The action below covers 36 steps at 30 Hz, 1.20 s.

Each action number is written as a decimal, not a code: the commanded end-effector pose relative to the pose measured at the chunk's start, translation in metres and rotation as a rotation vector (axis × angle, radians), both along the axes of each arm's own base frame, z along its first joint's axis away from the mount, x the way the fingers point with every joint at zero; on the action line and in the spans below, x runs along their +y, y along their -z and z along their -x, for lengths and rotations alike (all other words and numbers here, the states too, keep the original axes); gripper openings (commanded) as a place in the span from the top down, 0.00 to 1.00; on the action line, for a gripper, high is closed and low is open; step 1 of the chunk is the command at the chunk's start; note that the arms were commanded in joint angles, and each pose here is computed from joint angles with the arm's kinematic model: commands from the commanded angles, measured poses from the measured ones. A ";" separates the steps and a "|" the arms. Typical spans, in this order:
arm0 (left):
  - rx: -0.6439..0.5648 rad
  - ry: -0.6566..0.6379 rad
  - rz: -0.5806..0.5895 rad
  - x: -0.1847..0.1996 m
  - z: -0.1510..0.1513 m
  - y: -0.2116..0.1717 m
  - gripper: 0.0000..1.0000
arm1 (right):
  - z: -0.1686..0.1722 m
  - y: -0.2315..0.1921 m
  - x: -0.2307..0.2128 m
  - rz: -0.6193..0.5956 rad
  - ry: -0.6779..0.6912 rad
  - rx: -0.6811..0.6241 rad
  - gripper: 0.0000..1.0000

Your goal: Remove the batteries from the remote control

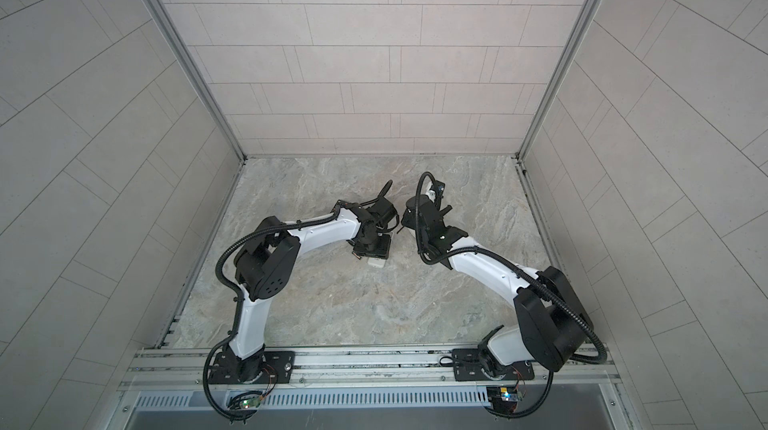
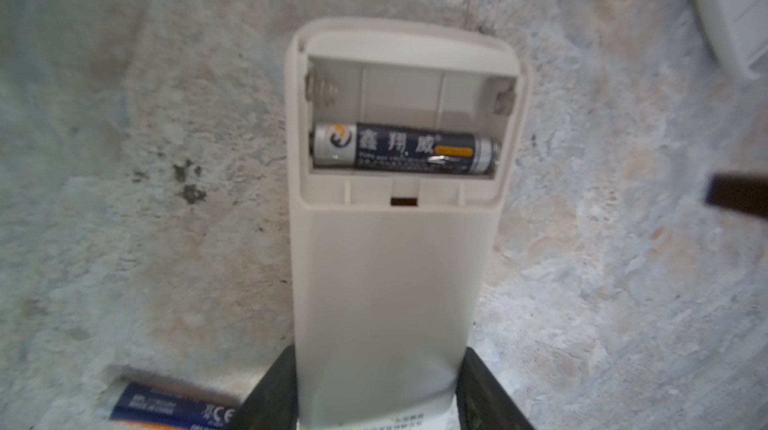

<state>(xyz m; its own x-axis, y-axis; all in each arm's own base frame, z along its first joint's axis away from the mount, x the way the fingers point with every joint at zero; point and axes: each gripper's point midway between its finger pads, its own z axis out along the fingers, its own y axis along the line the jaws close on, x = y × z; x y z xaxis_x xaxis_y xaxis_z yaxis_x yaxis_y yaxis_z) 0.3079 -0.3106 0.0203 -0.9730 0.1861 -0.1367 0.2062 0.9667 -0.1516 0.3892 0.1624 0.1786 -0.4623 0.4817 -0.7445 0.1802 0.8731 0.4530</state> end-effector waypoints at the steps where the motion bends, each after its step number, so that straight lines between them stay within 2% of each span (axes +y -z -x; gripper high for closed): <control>1: 0.026 0.021 0.007 0.003 0.008 0.001 0.48 | -0.006 -0.002 -0.005 -0.028 0.062 -0.037 1.00; 7: 0.046 0.003 0.053 -0.001 0.008 0.002 0.49 | -0.010 0.004 0.002 -0.048 0.033 -0.047 1.00; 16: 0.060 -0.020 0.084 -0.004 0.010 0.001 0.51 | -0.007 0.015 0.009 -0.074 0.057 0.022 1.00; 23: 0.069 -0.031 0.075 -0.001 0.011 0.005 0.52 | -0.005 0.028 0.015 -0.045 0.060 0.081 1.00; 36: 0.070 -0.045 0.068 0.001 0.013 0.007 0.53 | -0.001 0.022 0.014 0.025 0.094 0.074 1.00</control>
